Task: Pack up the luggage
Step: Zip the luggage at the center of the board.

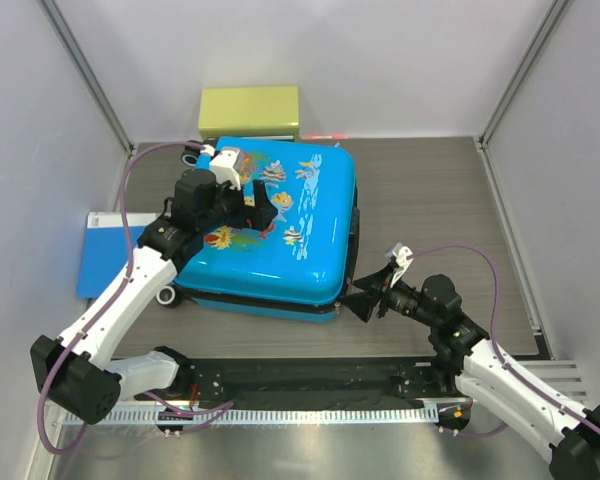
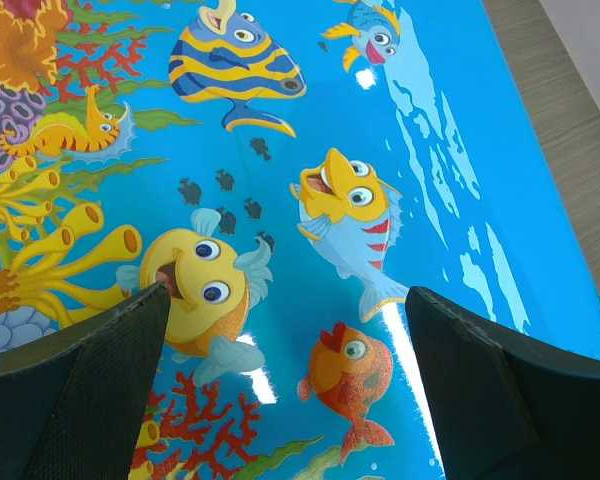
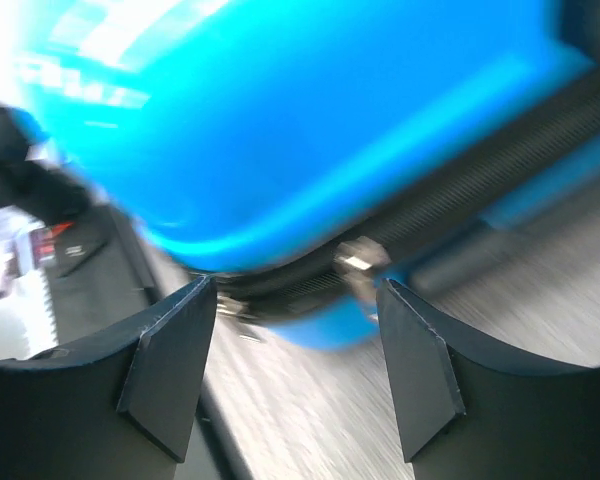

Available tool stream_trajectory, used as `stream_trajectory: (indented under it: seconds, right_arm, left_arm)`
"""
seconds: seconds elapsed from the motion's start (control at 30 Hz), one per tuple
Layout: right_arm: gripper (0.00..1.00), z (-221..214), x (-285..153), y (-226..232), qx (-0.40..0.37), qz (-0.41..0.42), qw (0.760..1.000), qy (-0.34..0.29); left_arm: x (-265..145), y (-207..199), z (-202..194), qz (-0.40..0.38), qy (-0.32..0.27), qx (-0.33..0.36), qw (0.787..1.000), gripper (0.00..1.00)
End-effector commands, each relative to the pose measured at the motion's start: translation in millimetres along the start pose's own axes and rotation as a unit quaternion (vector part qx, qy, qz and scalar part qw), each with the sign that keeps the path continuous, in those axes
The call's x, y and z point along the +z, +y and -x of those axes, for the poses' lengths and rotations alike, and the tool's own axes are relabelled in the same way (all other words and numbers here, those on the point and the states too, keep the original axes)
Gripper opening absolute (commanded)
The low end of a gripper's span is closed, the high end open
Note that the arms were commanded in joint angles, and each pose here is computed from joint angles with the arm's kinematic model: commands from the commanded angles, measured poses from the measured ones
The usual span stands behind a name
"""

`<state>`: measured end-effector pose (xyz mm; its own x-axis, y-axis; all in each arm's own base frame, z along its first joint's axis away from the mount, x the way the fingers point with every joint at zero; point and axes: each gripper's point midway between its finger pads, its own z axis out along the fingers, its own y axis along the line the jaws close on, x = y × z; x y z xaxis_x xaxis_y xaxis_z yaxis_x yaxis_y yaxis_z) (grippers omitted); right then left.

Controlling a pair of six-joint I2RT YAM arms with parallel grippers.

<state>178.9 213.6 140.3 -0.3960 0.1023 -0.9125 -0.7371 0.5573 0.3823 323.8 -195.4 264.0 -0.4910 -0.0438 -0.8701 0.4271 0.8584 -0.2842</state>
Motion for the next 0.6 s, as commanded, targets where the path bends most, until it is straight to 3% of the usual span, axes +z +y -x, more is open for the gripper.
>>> stream_trajectory:
  seconds: [0.0, 0.27, 0.57]
  right_arm:
    - [0.71, 34, 1, 39, -0.040, 0.097, 0.994, -0.044]
    - [0.69, 22, 15, 13, -0.047, 0.045, 0.998, -0.021]
    - [0.71, 50, 0, -1, -0.069, -0.023, 0.995, -0.068]
  left_arm:
    - [-3, -2, -7, -0.013, 0.011, -0.004, 1.000, 1.00]
    - [-4, -3, -8, -0.014, 0.010, -0.003, 1.000, 1.00]
    - [-4, -5, -8, -0.022, 0.011, -0.003, 1.000, 1.00]
